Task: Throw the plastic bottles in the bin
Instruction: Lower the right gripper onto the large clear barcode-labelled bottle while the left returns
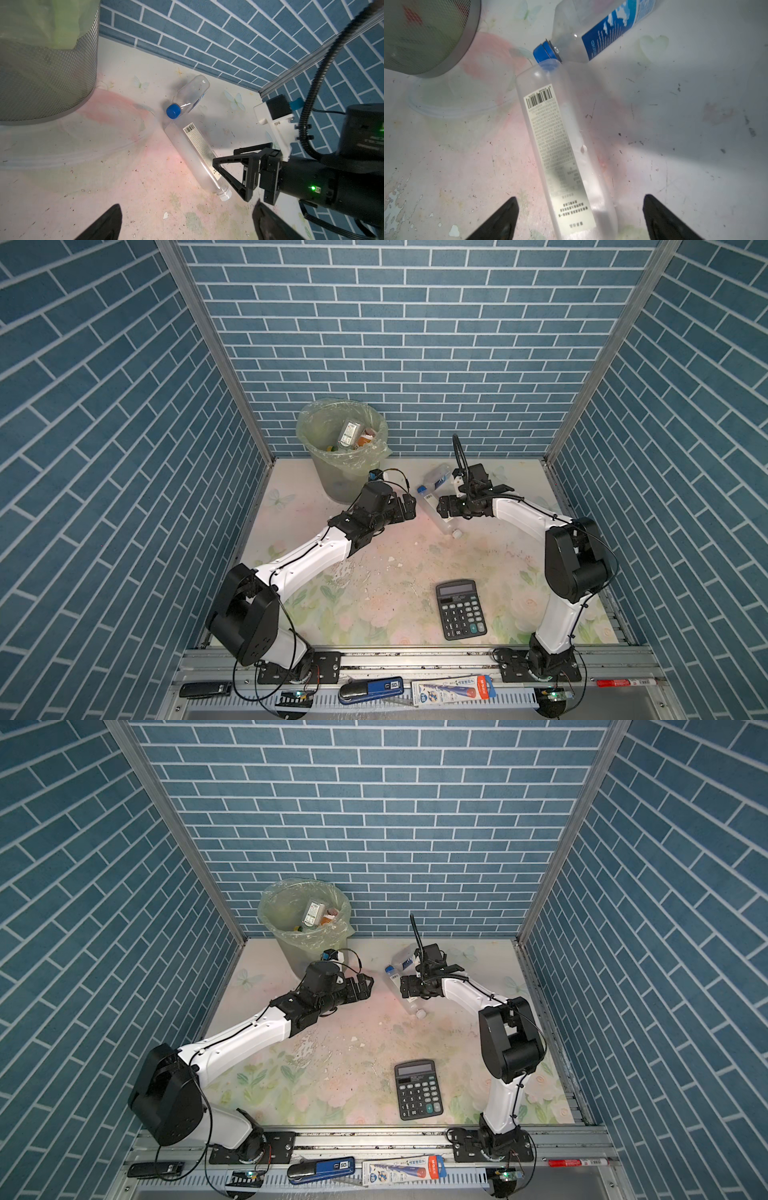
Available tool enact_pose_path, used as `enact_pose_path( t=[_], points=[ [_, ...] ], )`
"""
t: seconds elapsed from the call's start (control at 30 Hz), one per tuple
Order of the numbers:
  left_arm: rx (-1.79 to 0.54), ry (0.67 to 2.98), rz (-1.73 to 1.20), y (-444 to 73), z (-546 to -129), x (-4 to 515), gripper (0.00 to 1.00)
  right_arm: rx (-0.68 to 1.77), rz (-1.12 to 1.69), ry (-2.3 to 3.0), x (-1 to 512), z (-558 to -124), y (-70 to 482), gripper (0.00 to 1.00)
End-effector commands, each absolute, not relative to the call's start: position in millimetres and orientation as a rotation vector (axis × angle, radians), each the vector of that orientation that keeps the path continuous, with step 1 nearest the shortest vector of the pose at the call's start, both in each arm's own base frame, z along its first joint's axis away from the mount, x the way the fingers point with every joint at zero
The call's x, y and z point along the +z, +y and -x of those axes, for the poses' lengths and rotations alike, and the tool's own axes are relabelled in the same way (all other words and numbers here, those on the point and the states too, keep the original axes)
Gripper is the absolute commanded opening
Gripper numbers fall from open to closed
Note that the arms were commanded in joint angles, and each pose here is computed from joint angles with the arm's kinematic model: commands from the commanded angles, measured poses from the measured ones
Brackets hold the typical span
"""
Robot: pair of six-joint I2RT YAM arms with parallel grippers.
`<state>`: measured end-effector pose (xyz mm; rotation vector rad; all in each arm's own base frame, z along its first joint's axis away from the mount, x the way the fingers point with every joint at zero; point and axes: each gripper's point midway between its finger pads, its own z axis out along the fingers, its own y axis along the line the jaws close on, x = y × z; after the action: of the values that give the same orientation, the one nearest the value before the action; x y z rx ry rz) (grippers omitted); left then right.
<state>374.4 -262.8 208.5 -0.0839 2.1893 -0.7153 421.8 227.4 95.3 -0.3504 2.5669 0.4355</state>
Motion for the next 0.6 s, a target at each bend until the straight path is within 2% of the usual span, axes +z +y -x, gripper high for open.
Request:
enact_pose_path(
  t=[0.0, 0.33, 0.57],
  points=[
    [-0.718, 2.177, 0.076, -263.8, -373.6, 209.7, 0.99, 0.514, 0.345, 2.577, 89.5, -425.3, 242.0, 0.91],
    [-0.716, 2.197, 0.112, -257.4, -368.5, 195.8, 0.99, 0.496, 0.363, 2.638, 57.4, -418.8, 252.6, 0.8],
    [-0.715, 2.206, 0.131, -253.9, -365.9, 192.7, 0.99, 0.492, 0.374, 2.648, 54.7, -409.7, 255.0, 0.57]
  ],
)
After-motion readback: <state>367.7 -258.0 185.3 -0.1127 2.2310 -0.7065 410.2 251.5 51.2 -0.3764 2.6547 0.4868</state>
